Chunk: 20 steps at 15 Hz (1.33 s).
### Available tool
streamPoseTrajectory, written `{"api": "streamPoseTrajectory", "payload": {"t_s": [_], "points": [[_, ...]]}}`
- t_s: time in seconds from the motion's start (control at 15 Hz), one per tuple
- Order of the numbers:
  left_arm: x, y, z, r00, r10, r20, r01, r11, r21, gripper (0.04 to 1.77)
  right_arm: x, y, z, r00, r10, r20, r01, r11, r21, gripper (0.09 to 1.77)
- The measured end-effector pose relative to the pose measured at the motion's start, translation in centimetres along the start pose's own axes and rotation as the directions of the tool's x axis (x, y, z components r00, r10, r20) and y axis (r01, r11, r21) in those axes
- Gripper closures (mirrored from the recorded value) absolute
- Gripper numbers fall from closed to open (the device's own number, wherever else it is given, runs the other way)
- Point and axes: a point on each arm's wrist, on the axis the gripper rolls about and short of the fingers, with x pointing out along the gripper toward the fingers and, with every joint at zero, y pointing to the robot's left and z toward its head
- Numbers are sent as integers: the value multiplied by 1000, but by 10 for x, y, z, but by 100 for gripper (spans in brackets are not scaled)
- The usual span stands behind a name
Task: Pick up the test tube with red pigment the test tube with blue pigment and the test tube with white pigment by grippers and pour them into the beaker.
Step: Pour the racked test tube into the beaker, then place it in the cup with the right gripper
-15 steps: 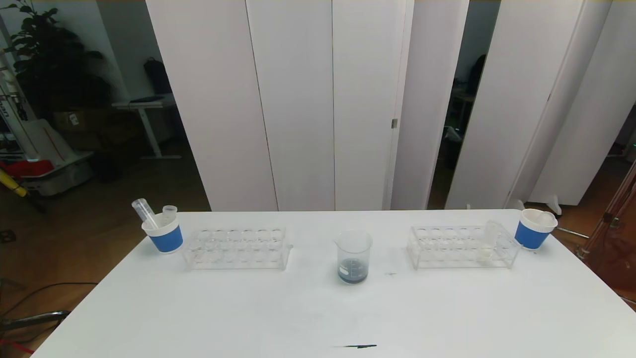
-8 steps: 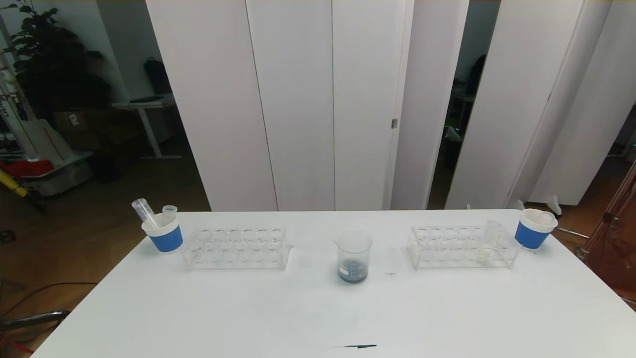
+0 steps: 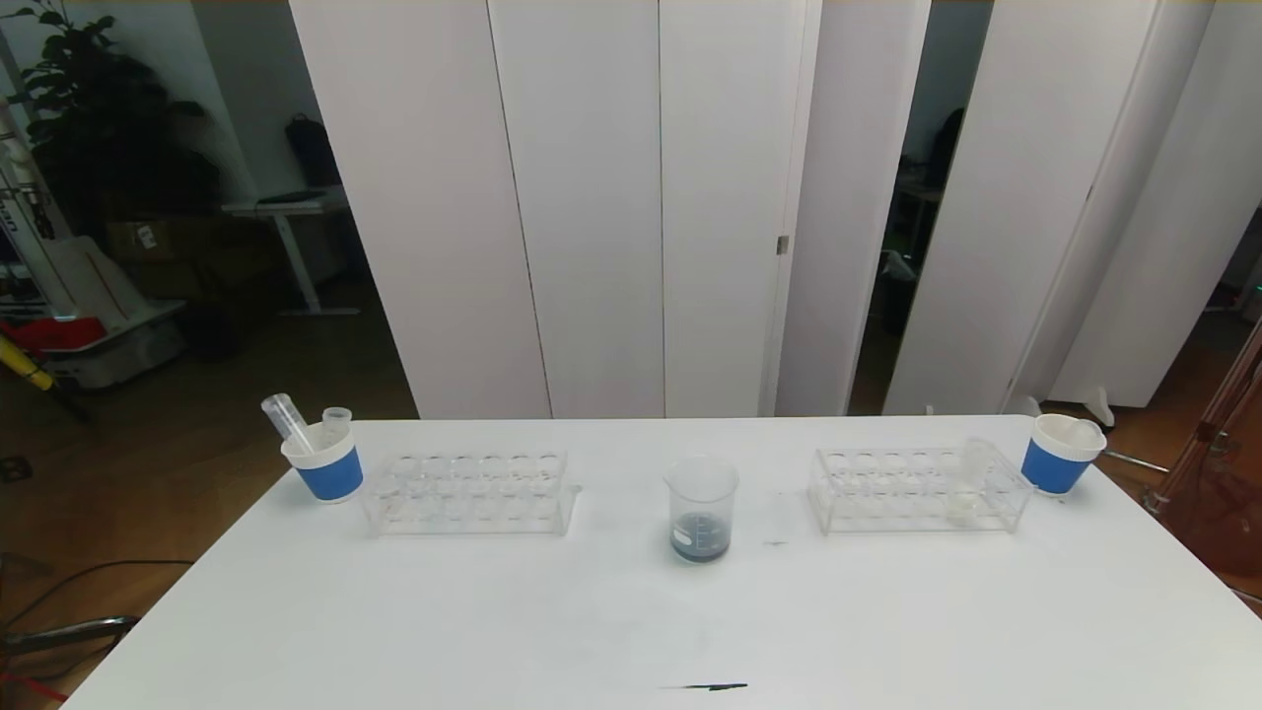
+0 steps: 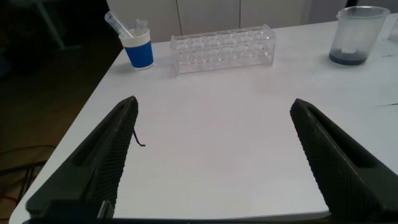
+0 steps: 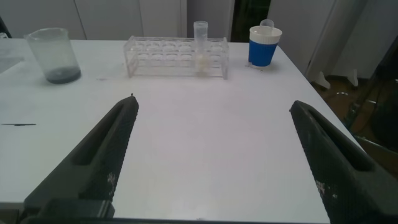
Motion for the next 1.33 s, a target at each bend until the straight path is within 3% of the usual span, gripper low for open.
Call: {"api": "streamPoseTrajectory", "payload": {"t_s": [0.4, 0.53, 1.0, 1.33], "points": [[0, 0, 0, 1000, 0, 0, 0, 1000, 0, 6, -1, 0, 0, 1000, -8, -24, 8, 1000, 0, 11], [0, 0, 0, 1000, 0, 0, 0, 1000, 0, 6, -5, 0, 12, 1000, -8, -3, 8, 1000, 1, 11], [0, 0, 0, 1000, 0, 0, 0, 1000, 0, 6, -4, 1, 104, 997, -18, 72, 17, 1000, 11, 11], [0, 0, 0, 1000, 0, -1, 0, 1000, 0, 6, 42, 2, 180, 998, -26, 60, 24, 999, 43, 11]]}}
